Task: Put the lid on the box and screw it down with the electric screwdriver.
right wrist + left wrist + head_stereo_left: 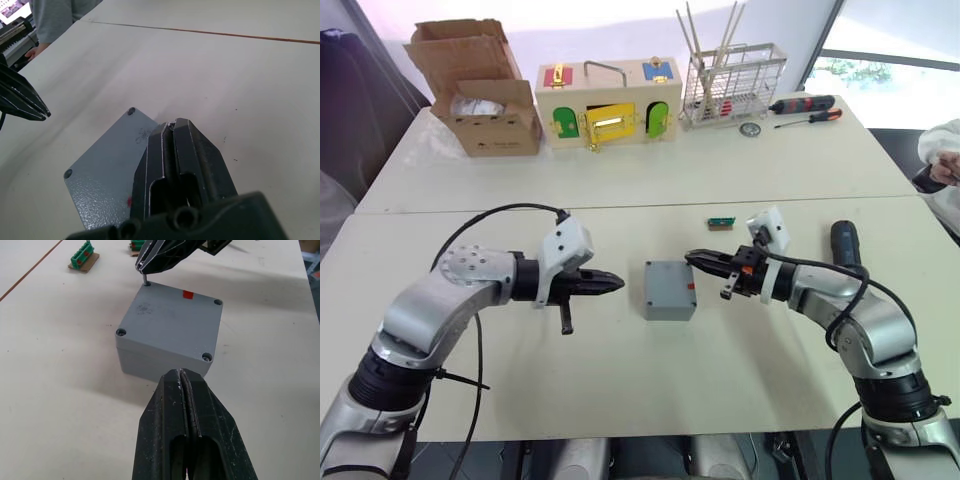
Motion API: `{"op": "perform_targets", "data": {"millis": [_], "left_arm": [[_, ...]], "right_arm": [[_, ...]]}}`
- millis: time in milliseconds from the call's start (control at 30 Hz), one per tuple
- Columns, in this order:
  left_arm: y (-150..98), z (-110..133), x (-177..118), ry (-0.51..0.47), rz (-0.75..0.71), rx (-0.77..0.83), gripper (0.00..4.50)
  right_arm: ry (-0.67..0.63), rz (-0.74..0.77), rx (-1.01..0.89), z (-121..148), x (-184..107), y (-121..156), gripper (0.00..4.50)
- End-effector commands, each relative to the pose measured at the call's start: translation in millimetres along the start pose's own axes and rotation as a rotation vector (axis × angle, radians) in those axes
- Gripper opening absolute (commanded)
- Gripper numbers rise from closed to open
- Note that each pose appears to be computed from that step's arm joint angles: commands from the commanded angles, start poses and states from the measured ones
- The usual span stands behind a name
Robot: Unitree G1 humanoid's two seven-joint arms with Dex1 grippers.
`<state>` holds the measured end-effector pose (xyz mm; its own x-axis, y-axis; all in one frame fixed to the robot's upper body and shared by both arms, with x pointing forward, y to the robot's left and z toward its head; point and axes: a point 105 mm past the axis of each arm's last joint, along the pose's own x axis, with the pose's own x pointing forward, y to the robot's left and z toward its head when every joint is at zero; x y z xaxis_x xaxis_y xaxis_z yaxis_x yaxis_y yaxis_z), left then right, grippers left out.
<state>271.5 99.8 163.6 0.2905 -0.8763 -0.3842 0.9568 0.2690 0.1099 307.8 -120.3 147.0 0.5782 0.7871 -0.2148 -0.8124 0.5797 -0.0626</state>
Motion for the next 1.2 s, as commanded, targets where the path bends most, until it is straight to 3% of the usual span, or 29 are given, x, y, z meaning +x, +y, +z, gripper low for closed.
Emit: {"op": "perform_targets", "data": {"millis": [33, 567, 800, 900, 1000, 1200], "left_arm": [[-0.2, 8.1, -0.2, -0.022, 0.005, 0.031, 0.0], [1.1, 9.0, 1.9, -0.028, 0.007, 0.039, 0.0], [1.4, 9.7, 2.5, -0.034, 0.009, 0.043, 0.0], [0.7, 12.0, 4.1, -0.046, 0.001, 0.046, 0.0], [-2.2, 19.0, 7.9, -0.082, -0.025, 0.049, 0.0], [-21.0, 35.9, 25.8, -0.154, -0.144, 0.115, 0.0]], "right_arm": [[-0.028, -0.01, -0.034, 8.4, -1.4, -1.9, 0.05], [0.028, 0.012, -0.072, -5.9, 1.5, 1.5, 0.05], [0.038, 0.015, -0.093, -3.1, -5.1, -0.6, 3.35], [0.036, -0.013, -0.123, 3.5, -11.1, -6.0, 4.38], [0.025, -0.048, -0.128, 18.5, -25.1, -13.7, 4.48], [0.028, -0.198, -0.042, 77.2, -96.2, -51.3, 4.48]]}}
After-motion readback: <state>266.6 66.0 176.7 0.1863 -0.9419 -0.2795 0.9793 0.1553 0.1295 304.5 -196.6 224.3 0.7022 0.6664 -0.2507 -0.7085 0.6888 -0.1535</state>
